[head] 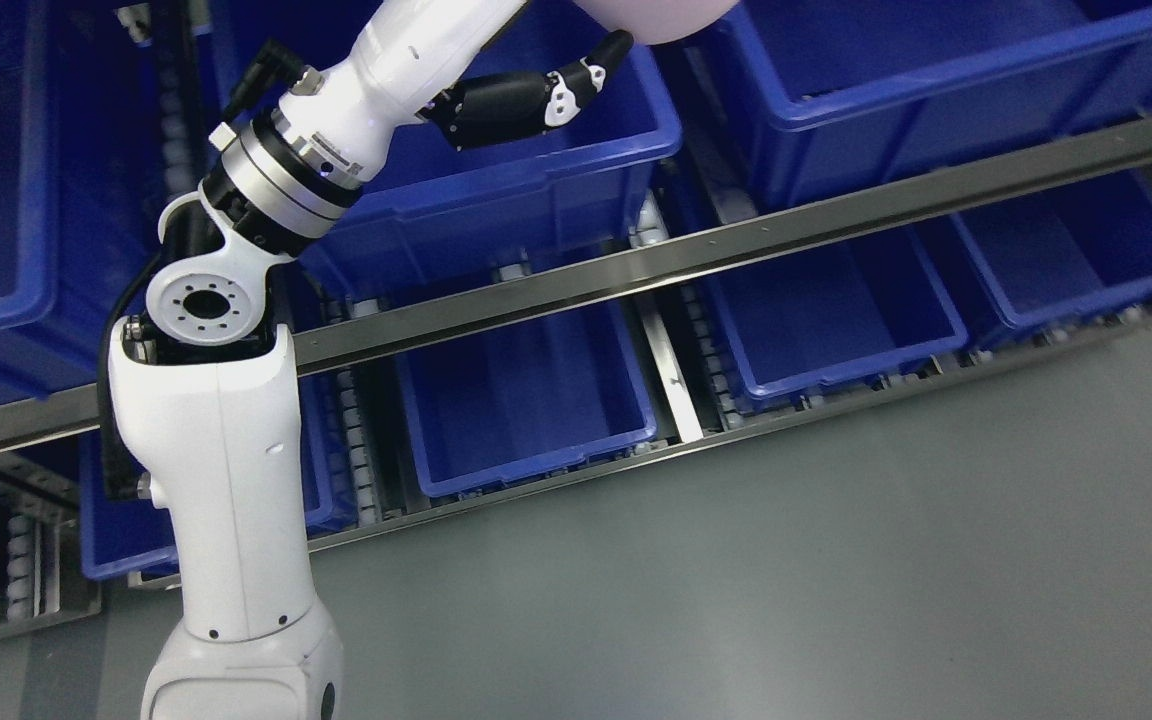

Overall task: Stack pink IKEA bowls on left shelf middle
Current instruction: 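Hold the bowls in the left hand while turning toward the blue bins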

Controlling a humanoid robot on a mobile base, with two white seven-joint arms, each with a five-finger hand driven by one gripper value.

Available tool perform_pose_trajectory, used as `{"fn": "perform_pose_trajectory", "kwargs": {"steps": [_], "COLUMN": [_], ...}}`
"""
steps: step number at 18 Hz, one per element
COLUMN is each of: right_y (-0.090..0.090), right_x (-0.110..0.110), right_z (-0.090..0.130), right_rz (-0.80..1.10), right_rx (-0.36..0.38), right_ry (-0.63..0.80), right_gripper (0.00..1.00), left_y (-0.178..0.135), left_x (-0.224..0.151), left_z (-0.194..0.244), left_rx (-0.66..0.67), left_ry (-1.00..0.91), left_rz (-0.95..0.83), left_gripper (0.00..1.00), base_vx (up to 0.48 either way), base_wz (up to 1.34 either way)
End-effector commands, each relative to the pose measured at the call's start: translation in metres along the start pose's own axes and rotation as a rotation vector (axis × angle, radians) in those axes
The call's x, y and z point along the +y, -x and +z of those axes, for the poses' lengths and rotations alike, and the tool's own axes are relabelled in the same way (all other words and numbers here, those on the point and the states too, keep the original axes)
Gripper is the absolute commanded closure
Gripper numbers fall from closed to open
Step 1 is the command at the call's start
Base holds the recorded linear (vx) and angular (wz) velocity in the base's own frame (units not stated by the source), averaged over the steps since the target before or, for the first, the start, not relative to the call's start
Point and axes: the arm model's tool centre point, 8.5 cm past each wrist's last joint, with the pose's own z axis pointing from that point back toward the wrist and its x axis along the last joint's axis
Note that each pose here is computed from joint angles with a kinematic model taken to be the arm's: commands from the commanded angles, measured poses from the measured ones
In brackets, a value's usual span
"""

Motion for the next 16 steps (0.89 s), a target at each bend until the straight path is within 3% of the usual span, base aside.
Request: {"fn": "perform_pose_trajectory", "kwargs": {"steps": [1, 9, 13, 16], "right_y": [-0.001, -0.002, -0.002, -0.001], "right_x": [-0.011, -0.011, -0.011, -0.011], "right_z": [0.001, 0.001, 0.001, 0.001], "right_rz": [0.003, 0.003, 0.003, 0.003], "right_rx": [-0.001, -0.003, -0.003, -0.001], "right_ry": [0.017, 0.016, 0.016, 0.017], "right_gripper": [0.00, 0.00, 0.00, 0.00], "left_y": [0.003, 0.034, 0.037, 0.035], "left_x": [0.011, -0.008, -0.015, -0.046], "left_z": [-0.010, -0.003, -0.006, -0.023], "left_rx": [0.043, 0.225, 0.232, 0.222], "left_ry": [0.068, 0.258, 0.299, 0.407], "left_rz": [-0.015, 0.008, 0.016, 0.063], "left_gripper": [0.96, 0.95, 0.95, 0.93], "base_vx": [0.117, 0.124, 0.106, 0.074], "base_wz": [0.70, 0.50, 0.15, 0.00]}}
